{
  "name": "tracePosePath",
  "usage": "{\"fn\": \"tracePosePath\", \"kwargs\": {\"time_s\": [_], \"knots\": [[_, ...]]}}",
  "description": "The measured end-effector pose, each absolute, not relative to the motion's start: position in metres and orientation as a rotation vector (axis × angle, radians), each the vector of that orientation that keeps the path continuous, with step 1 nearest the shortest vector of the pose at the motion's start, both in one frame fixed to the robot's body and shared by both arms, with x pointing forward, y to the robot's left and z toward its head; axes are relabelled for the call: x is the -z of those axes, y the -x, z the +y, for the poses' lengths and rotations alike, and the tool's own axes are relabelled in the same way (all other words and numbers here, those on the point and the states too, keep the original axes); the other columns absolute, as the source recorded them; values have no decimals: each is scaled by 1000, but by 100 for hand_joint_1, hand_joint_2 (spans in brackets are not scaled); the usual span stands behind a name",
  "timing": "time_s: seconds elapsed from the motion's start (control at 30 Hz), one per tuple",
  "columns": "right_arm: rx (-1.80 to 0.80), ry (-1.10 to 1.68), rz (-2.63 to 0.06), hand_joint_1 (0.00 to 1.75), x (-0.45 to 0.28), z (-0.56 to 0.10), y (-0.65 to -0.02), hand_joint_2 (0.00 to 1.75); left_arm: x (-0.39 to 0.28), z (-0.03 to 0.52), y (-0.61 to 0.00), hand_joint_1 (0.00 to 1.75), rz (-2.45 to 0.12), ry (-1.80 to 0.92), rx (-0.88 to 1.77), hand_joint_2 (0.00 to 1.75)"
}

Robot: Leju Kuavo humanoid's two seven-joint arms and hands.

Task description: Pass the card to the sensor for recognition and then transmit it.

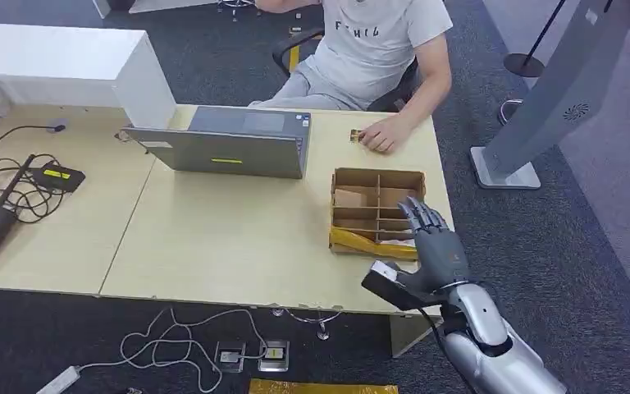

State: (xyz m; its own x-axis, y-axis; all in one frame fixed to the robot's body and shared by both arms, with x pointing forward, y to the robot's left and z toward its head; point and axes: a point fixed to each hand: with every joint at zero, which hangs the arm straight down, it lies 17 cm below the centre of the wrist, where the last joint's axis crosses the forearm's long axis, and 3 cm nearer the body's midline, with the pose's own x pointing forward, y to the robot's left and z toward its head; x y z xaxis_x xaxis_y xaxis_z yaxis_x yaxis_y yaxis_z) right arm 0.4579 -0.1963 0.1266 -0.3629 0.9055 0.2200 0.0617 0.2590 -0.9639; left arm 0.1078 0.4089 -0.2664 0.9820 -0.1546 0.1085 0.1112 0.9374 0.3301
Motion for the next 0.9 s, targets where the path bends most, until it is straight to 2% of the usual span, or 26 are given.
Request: {"fn": "tracePosePath", "kwargs": {"time_s": [0.9], "knots": [[-1258, 951, -1610, 0, -115, -194, -477, 175, 265, 417, -108, 0, -139, -336, 169, 0]]}}
